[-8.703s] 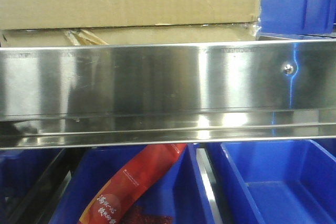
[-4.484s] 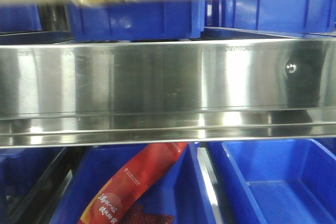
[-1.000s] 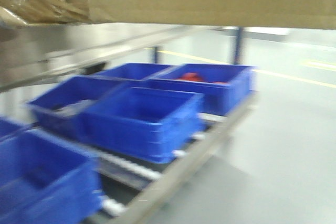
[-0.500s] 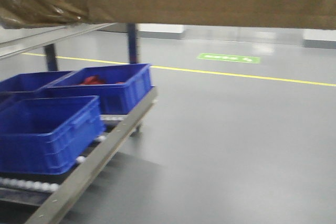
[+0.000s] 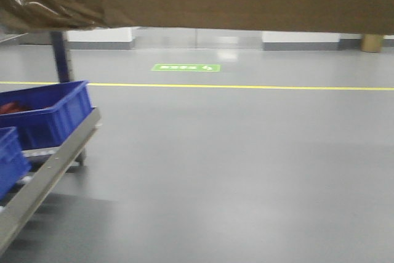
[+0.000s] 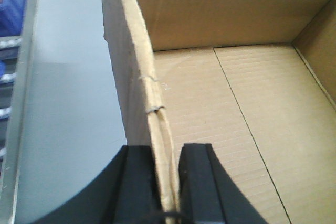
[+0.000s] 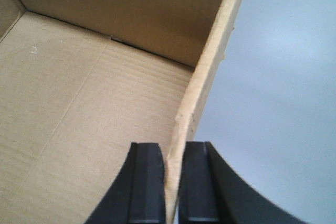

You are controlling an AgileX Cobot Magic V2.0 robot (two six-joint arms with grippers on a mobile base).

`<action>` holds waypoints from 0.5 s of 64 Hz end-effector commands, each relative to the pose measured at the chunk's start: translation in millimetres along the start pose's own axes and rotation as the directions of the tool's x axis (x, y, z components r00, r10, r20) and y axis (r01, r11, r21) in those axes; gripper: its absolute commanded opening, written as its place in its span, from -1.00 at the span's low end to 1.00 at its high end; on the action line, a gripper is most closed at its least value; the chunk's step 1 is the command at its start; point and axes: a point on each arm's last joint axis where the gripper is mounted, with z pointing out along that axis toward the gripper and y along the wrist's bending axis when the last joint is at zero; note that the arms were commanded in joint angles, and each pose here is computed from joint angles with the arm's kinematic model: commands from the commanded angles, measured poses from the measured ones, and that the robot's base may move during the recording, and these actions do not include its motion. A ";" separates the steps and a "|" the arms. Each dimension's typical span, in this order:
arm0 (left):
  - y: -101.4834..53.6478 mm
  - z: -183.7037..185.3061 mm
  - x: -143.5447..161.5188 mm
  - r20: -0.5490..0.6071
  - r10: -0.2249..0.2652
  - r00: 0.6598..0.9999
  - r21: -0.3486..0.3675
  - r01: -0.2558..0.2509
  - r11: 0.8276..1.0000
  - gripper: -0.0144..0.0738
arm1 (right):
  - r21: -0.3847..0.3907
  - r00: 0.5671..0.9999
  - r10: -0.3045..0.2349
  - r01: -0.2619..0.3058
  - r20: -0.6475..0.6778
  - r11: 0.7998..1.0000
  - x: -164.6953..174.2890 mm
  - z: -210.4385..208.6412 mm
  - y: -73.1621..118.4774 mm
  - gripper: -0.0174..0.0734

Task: Grab carton from right shelf to conveyor
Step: 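Hold the carton with both grippers while the base turns away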

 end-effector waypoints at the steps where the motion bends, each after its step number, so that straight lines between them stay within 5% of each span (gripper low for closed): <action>1: -0.3 -8.6 -3.3 0.060 0.010 0.998 0.015 -0.011 1.000 -0.71 | 0.021 0.999 -0.034 0.033 0.032 0.999 -0.9 -5.2 -1.9 -0.75; 32: -0.3 -8.6 -3.3 0.060 0.010 0.998 0.015 -0.011 1.000 -0.71 | 0.008 0.999 -0.028 0.028 0.032 1.000 -0.8 -5.2 -0.7 -0.75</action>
